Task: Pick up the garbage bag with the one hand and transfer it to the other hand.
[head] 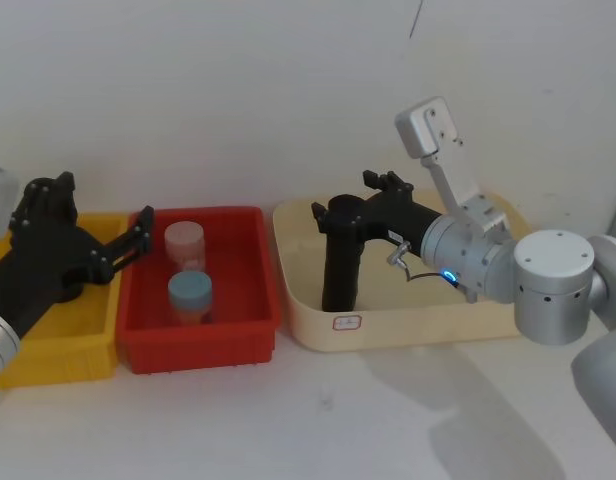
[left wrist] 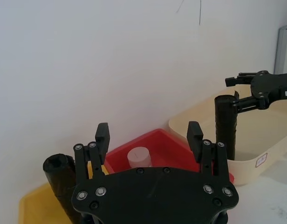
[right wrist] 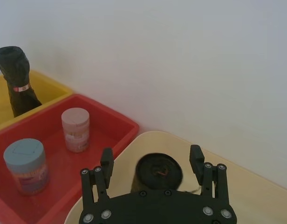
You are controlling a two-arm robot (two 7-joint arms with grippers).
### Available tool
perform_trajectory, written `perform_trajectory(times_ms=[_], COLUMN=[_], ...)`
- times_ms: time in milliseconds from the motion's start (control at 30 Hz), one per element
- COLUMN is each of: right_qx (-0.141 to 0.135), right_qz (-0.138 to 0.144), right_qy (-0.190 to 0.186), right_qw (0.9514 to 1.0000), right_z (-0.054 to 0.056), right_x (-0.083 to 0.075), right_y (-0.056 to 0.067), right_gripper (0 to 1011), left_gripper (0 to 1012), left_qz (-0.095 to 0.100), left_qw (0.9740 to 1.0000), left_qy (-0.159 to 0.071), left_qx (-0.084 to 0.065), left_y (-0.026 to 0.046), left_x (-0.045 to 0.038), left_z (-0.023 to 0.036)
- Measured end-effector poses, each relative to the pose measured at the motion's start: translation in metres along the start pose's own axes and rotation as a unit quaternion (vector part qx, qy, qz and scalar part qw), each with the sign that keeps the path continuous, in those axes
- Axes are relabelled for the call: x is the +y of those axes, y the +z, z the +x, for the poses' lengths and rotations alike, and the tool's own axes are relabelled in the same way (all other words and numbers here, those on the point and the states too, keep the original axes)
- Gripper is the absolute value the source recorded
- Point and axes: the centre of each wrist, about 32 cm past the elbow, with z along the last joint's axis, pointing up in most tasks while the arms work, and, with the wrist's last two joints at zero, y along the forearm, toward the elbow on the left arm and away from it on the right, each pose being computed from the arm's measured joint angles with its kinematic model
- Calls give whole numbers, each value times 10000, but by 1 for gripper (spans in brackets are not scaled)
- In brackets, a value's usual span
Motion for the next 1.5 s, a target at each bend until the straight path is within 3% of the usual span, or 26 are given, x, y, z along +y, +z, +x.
perform_trajectory(times_ms=[467,833,1167,1500], right_qx=[-61,-195,-295,-173], right_qz=[57,174,69,-82], right_qy=[219,884,1643,2030], right_qw=[9997,9957,9859,9790], right_z=[-20,-113,-345,-569], right_x=[-15,-34,69,217], right_y=[42,150,313,408], right_gripper=[1001,1001,1001,1001], left_gripper=[1000,1000,1001,1001], left_qz=[19,29,34,35], left_qw=[10000,10000,10000,10000], left_qy=[53,72,77,80], left_qx=[-27,-34,-37,-38], left_y=[-2,-4,-6,-7], left_x=[6,9,10,10], left_z=[2,3,2,2])
